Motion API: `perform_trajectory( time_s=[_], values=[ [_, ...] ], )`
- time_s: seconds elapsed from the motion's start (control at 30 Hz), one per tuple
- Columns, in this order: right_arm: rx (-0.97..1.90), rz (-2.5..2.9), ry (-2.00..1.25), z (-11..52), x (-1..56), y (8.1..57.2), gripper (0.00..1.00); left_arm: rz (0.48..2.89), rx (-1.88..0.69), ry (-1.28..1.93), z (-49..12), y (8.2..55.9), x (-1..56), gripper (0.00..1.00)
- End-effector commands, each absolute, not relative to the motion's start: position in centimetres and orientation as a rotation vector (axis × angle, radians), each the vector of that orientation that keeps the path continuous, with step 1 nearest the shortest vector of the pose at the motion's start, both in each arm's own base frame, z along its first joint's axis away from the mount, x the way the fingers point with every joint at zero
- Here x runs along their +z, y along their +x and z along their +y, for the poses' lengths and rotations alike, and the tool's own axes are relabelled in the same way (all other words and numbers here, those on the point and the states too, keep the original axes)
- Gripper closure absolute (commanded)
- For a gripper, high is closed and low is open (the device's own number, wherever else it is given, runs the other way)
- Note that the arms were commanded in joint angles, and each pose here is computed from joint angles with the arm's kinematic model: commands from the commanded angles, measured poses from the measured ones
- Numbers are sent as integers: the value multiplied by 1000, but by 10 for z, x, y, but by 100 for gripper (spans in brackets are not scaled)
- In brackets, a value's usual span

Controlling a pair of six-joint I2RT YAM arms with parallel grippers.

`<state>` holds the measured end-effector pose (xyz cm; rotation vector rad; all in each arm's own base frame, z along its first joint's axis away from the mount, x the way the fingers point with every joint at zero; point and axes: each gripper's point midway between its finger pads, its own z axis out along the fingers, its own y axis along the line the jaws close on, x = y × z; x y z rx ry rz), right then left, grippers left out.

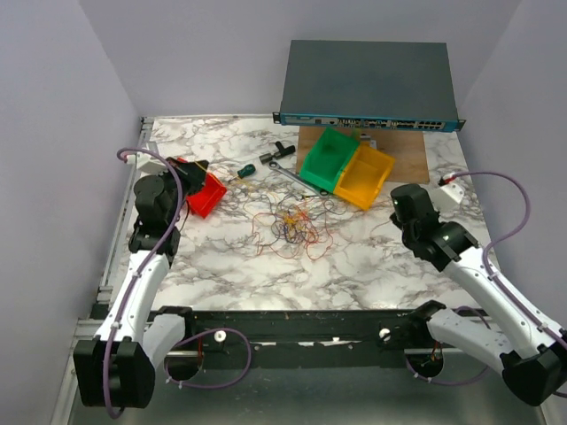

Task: Untangle the cables
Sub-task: Untie the cable.

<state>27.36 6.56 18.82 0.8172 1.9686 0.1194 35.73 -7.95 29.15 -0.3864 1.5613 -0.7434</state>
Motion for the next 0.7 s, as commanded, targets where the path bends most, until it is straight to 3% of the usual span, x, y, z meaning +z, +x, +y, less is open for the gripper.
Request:
perform_trajectory(
  time_s=[0.0,0.2,0.4,0.67],
  values=[
    [-303,1790,868,-14,232,244,99,1554,-696,-587,-48,353,283,100],
    [-324,1686,834,-31,283,234,99,1515,-680,-586,-43,344,310,100],
    [-108,1810,665,12,282,257,99,1564,-804,-428,-73,342,343,100],
    [112,1911,405,66,318,277,99,1708,-887,-357,-99,332,295,100]
  ],
)
